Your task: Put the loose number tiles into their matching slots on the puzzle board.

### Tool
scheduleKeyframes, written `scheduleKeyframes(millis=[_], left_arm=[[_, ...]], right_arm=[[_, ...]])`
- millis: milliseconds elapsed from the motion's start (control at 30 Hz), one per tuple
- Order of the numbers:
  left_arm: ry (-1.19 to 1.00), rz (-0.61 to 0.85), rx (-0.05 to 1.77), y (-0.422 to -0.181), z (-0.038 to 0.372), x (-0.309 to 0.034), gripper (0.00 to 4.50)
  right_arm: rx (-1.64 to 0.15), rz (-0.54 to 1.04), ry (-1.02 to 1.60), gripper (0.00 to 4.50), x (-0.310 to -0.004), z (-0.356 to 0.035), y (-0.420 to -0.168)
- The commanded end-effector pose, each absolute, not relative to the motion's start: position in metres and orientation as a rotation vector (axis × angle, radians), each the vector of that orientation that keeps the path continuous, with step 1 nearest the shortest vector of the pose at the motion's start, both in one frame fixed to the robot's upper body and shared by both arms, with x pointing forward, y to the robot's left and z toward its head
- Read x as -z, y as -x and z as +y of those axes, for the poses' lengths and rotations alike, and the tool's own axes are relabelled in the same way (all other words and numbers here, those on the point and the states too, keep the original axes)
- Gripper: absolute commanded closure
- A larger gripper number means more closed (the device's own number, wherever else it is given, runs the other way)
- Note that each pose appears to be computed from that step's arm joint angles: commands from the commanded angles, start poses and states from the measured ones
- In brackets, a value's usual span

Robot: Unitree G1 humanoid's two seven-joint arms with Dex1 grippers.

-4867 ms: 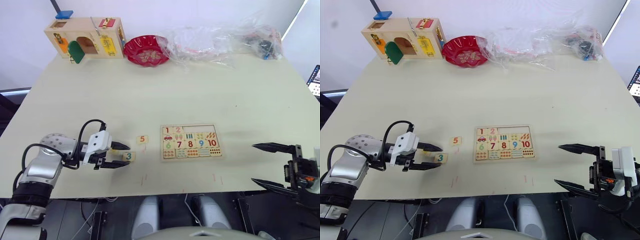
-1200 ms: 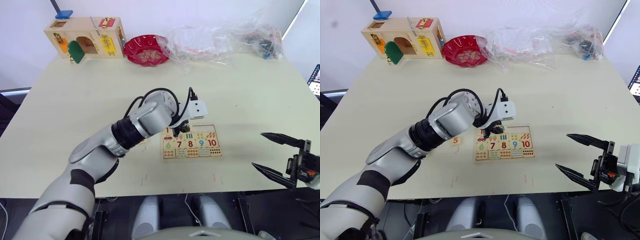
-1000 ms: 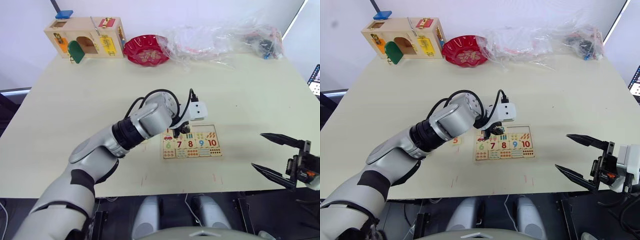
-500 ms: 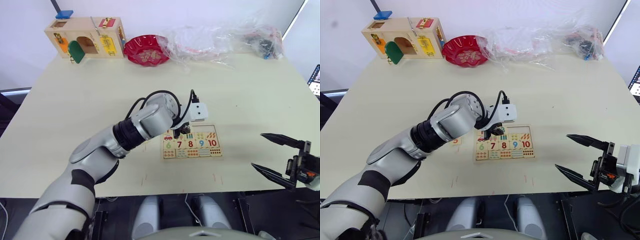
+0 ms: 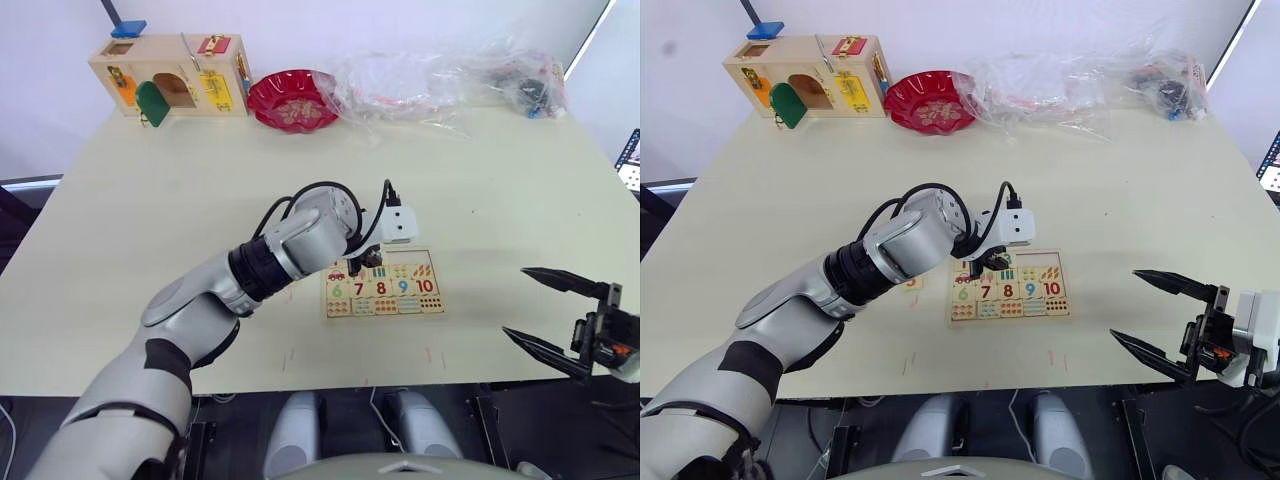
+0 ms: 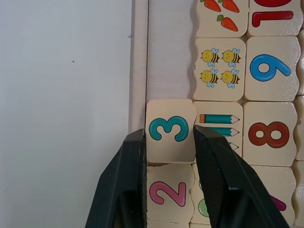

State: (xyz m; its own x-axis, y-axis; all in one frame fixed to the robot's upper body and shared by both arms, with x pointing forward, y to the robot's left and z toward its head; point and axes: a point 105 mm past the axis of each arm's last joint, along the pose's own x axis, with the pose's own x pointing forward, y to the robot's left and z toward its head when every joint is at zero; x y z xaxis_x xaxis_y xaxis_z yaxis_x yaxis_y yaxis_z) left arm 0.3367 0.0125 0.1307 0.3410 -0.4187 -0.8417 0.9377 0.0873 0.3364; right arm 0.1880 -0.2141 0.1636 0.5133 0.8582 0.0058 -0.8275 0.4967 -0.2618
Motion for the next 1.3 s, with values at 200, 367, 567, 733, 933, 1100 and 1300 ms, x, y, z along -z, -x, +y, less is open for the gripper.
scheduleKeyframes(millis=[200, 367, 567, 733, 933, 1100, 1300], left_arm=[[-1.044, 0.61, 1.137, -0.334, 0.008, -0.134, 3.55], [-1.048, 0.611, 1.138, -0.334, 0.009, -0.134, 3.55], [-1.049, 0.614, 1.138, -0.334, 0.009, -0.133, 3.55], [-1.046, 0.616, 1.134, -0.334, 0.009, -0.134, 3.55], [-1.04, 0.609, 1.132, -0.335, 0.009, -0.136, 2.2], [-1.037, 0.602, 1.137, -0.334, 0.009, -0.137, 2.2], [-1.004, 0.576, 1.136, -0.339, 0.016, -0.157, 2.2]], right_arm=[[-1.033, -0.189, 0.261, 0.0, -0.173, -0.21, -0.183], [-1.033, -0.19, 0.262, 0.0, -0.173, -0.211, -0.184], [-1.032, -0.191, 0.261, 0.0, -0.173, -0.211, -0.184], [-1.031, -0.189, 0.261, 0.0, -0.172, -0.212, -0.184], [-1.029, -0.187, 0.257, 0.0, -0.171, -0.212, -0.184], [-1.028, -0.185, 0.258, 0.0, -0.171, -0.213, -0.184], [-1.03, -0.185, 0.255, 0.0, -0.171, -0.212, -0.184]])
